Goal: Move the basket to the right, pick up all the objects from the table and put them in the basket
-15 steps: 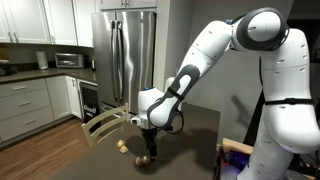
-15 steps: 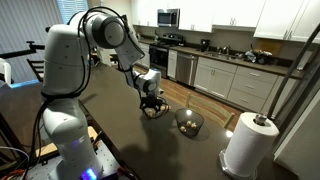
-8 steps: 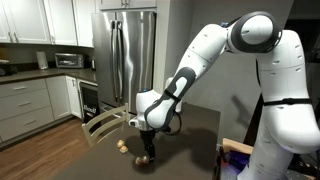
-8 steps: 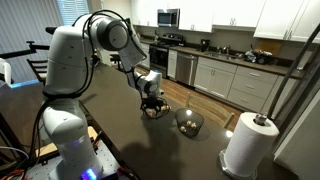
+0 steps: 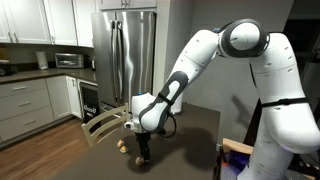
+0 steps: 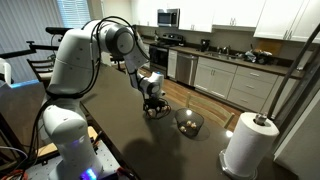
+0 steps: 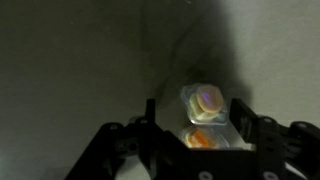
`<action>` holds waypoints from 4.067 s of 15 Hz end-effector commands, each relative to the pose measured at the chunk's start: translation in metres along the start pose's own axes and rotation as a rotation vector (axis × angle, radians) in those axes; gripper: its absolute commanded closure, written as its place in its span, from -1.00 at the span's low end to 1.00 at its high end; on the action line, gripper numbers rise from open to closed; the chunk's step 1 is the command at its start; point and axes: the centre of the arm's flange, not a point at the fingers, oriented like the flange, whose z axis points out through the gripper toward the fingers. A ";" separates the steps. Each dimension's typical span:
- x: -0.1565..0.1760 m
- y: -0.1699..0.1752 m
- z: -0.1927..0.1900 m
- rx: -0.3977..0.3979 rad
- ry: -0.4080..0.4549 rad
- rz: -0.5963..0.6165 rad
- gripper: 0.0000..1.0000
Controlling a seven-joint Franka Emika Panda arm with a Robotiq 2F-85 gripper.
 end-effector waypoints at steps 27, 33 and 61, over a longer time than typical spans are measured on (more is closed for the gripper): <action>0.015 0.025 -0.080 -0.071 0.089 0.239 0.85; 0.012 0.057 -0.122 -0.104 0.145 0.391 0.85; -0.110 0.144 -0.180 -0.067 0.316 1.056 0.85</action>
